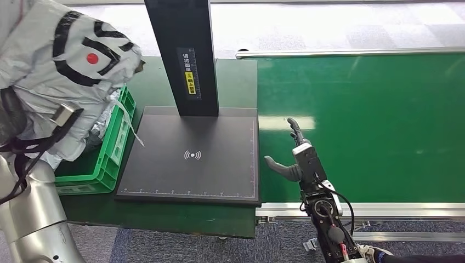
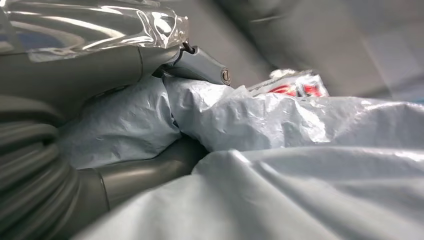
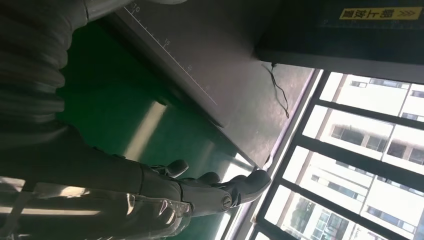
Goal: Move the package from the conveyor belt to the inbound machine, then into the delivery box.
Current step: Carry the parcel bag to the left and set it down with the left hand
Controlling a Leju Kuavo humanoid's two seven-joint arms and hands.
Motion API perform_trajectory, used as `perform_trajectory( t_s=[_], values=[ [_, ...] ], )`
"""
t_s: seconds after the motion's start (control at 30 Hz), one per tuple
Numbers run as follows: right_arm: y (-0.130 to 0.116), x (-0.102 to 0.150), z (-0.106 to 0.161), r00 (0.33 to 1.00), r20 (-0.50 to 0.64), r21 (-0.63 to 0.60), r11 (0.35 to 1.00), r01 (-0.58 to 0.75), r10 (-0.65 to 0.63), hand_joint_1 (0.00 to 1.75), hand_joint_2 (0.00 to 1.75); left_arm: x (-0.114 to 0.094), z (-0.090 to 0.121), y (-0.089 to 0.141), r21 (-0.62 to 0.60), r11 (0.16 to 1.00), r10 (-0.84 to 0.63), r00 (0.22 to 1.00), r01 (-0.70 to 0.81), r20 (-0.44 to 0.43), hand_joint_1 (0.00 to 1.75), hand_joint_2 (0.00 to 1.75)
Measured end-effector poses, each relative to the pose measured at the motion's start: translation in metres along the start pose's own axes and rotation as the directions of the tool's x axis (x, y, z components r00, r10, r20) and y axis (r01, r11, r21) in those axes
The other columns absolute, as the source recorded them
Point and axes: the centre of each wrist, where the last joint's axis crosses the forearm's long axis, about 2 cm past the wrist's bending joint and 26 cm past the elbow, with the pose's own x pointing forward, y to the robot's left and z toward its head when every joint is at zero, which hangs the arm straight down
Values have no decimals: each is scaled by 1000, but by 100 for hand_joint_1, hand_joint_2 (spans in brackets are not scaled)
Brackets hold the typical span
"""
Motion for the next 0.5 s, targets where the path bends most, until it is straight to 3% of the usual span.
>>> perform_trajectory(
  t_s=[0.1,0.17,0.3,0.5],
  values=[
    [0,2,-5,1000,6,31,999,-16,16,0,175,-4,-18,-27,-78,996,-50,967,31,-249,175,175],
    [1,5,-11,1000,15,47,999,-24,24,0,175,-8,-23,-50,-211,974,-139,948,79,-287,175,175],
    [3,9,-22,999,23,77,996,-43,41,0,175,-38,-9,-91,-551,804,-336,935,225,-109,175,175],
    [6,8,-30,998,18,118,991,-58,56,0,175,-79,27,-114,-863,453,-398,917,224,29,175,175]
  ],
)
